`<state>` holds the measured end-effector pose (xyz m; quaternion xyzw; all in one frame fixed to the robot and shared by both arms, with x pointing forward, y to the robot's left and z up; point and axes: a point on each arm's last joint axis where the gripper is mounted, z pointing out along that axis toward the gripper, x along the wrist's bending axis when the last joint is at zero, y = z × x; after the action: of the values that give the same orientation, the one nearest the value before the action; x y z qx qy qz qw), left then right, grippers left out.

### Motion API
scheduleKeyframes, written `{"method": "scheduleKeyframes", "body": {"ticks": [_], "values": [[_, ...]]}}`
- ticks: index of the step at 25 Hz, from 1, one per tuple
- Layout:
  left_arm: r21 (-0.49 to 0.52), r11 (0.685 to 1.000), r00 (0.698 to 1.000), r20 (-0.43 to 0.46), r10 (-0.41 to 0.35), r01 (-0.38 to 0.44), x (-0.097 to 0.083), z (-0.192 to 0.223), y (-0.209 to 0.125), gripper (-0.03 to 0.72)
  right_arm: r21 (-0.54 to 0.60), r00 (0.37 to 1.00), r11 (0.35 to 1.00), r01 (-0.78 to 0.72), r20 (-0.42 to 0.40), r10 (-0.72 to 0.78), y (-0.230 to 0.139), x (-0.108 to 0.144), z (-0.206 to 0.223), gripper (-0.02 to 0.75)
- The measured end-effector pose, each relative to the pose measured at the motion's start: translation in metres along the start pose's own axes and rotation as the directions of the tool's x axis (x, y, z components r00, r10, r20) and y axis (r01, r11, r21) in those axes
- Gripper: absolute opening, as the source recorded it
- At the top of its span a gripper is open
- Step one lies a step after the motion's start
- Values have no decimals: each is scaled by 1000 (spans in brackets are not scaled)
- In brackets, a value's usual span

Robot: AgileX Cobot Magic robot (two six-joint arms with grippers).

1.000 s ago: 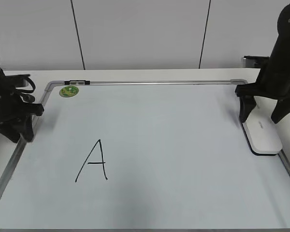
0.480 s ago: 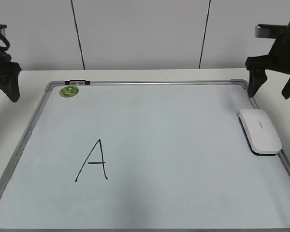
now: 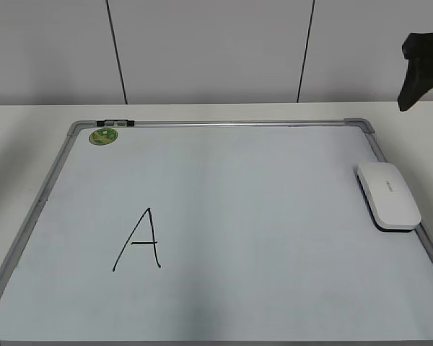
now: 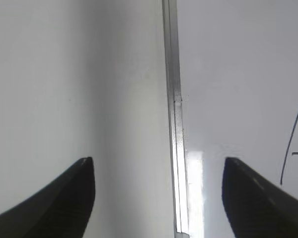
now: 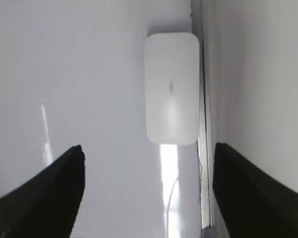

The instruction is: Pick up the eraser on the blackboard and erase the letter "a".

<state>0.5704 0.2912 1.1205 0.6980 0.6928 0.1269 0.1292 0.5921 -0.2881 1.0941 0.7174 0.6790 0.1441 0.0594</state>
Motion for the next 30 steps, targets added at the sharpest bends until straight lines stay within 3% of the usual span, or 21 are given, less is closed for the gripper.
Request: {"method": "scheduleKeyframes", "body": {"ticks": [3, 8, 12, 16, 20, 25, 30], "values": [[-73, 997, 1000, 2, 0, 1, 1, -34, -20, 581, 21, 1000, 1000, -13, -27, 14, -25, 2, -8, 594], [-131, 991, 1000, 3, 0, 1, 2, -55, -75, 580, 37, 998, 999, -22, -52, 24, -89, 2, -27, 592], [-207, 978, 1000, 8, 7, -6, 2, -61, -125, 580, -85, 998, 996, -13, -62, 8, -136, 1, -53, 589], [-312, 948, 998, 6, 68, -63, -3, -71, -173, 580, -208, 997, 978, -8, -74, -8, -180, 0, -73, 589], [-390, 915, 993, 4, 116, -105, -2, -75, -218, 580, -261, 995, 965, -10, -95, -15, -216, -1, -73, 588], [-465, 877, 991, -1, 137, -122, 3, -67, -265, 580, -370, 972, 924, 101, -161, -170, -268, 4, -64, 588], [-480, 871, 992, 5, 126, -108, 7, -50, -294, 580, -435, 965, 887, 155, -128, -231, -298, 0, -55, 588]]}}
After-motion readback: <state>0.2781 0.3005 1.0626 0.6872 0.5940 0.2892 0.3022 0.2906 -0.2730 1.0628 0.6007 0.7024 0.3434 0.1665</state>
